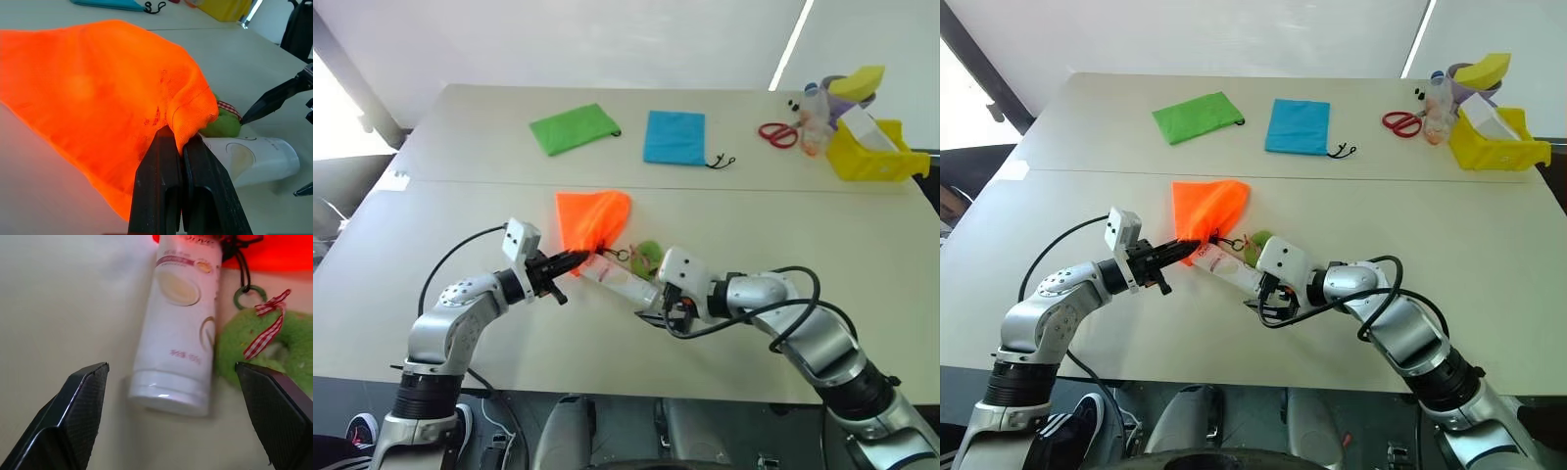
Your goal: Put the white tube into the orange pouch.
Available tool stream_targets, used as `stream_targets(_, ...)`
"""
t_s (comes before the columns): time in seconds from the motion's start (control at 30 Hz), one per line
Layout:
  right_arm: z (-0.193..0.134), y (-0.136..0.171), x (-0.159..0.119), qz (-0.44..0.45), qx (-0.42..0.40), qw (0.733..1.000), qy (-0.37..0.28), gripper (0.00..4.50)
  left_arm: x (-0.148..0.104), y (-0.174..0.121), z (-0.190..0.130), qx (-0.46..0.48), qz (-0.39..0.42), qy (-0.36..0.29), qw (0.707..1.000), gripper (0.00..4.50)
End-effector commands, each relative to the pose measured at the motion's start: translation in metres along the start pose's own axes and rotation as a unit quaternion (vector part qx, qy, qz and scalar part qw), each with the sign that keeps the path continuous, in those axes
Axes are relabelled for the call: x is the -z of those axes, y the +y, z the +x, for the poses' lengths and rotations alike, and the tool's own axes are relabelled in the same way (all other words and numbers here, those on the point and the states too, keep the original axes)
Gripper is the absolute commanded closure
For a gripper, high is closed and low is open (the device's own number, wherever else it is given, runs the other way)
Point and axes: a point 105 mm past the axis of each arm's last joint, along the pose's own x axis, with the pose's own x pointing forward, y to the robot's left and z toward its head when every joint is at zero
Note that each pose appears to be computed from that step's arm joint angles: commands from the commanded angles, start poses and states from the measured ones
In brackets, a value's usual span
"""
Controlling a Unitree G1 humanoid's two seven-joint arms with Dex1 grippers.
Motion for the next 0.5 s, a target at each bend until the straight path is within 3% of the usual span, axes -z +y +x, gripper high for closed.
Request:
stream_targets(0.03,-0.009,-0.003,-0.020,0.007,-0.003,1.000,-0.028,0.15,-0.012,-0.007,0.001,0.010,0.013,-0.017,1.000,4.50)
stream_targets(0.33,-0.009,0.004,-0.002,0.026,-0.020,0.999,0.041,0.15,-0.011,-0.007,0.001,0.007,0.014,-0.019,1.000,4.50)
stream_targets(0.5,-0.002,0.003,-0.003,0.057,-0.010,0.998,0.033,0.15,-0.007,-0.006,0.000,0.004,0.013,-0.018,1.000,4.50)
